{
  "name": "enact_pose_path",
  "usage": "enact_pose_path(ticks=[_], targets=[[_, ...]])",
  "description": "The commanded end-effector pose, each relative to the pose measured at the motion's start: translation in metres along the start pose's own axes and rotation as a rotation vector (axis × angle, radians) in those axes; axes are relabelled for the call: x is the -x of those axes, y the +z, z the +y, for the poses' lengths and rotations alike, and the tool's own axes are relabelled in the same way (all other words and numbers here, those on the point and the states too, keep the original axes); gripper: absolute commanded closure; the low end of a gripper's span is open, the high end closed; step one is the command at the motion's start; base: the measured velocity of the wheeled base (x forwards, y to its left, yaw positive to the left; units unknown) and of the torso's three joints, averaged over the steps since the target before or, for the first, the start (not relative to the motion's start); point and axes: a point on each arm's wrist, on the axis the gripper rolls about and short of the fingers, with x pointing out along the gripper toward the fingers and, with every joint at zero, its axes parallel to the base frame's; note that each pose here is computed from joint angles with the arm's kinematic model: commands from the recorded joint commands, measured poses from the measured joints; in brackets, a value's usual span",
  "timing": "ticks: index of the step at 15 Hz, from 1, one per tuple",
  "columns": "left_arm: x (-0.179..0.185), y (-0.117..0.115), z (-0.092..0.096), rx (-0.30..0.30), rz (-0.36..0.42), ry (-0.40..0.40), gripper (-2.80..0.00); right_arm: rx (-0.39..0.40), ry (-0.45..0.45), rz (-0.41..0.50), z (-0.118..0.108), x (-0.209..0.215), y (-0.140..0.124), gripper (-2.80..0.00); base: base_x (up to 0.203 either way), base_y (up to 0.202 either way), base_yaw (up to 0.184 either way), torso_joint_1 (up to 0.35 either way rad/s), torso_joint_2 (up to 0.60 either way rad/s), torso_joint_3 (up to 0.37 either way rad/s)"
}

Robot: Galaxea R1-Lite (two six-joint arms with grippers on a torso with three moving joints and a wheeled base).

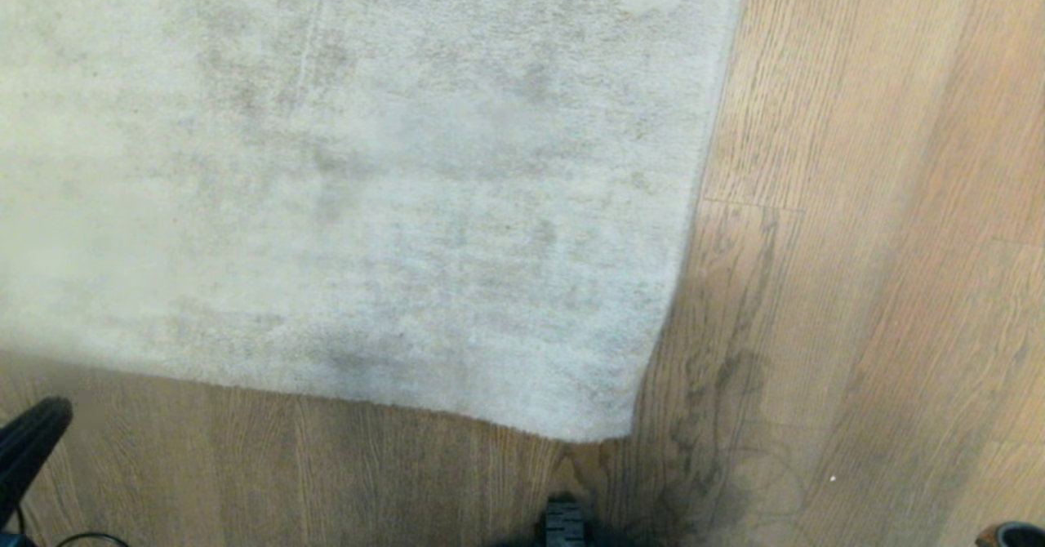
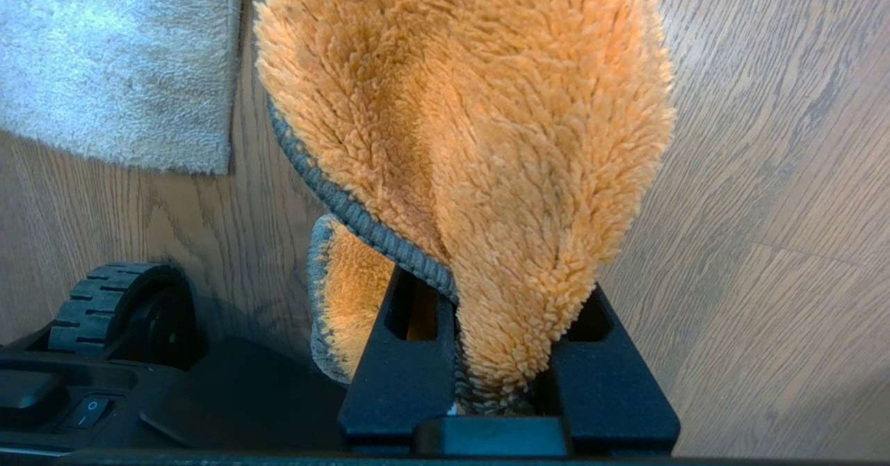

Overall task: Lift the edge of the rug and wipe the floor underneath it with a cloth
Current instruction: Put down the rag

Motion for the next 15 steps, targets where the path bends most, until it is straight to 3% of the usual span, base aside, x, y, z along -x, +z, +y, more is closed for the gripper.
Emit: enact_pose_path(ticks=[1,5,7,12,15], targets=[[0.020,-0.006,-0.001,-0.005,-0.069,0.030,0.00,0.001,0.001,0.001,0.000,0.000,0.000,0.00,0.000,0.000,0.000,0.000,0.00,0.000],[0.042,-0.033,-0.009,-0.019,-0.006,-0.012,0.00,0.001,0.001,0.001,0.000,0.000,0.000,0.00,0.000,0.000,0.000,0.000,0.00,0.000],[0.046,-0.045,-0.013,-0.023,0.077,-0.040,0.00,0.001,0.001,0.001,0.000,0.000,0.000,0.00,0.000,0.000,0.000,0.000,0.00,0.000],[0.064,-0.063,-0.020,-0.005,0.104,-0.032,0.00,0.001,0.001,0.001,0.000,0.000,0.000,0.00,0.000,0.000,0.000,0.000,0.00,0.000],[0.070,-0.065,-0.021,0.008,0.051,-0.013,0.00,0.001,0.001,0.001,0.000,0.000,0.000,0.00,0.000,0.000,0.000,0.000,0.00,0.000]])
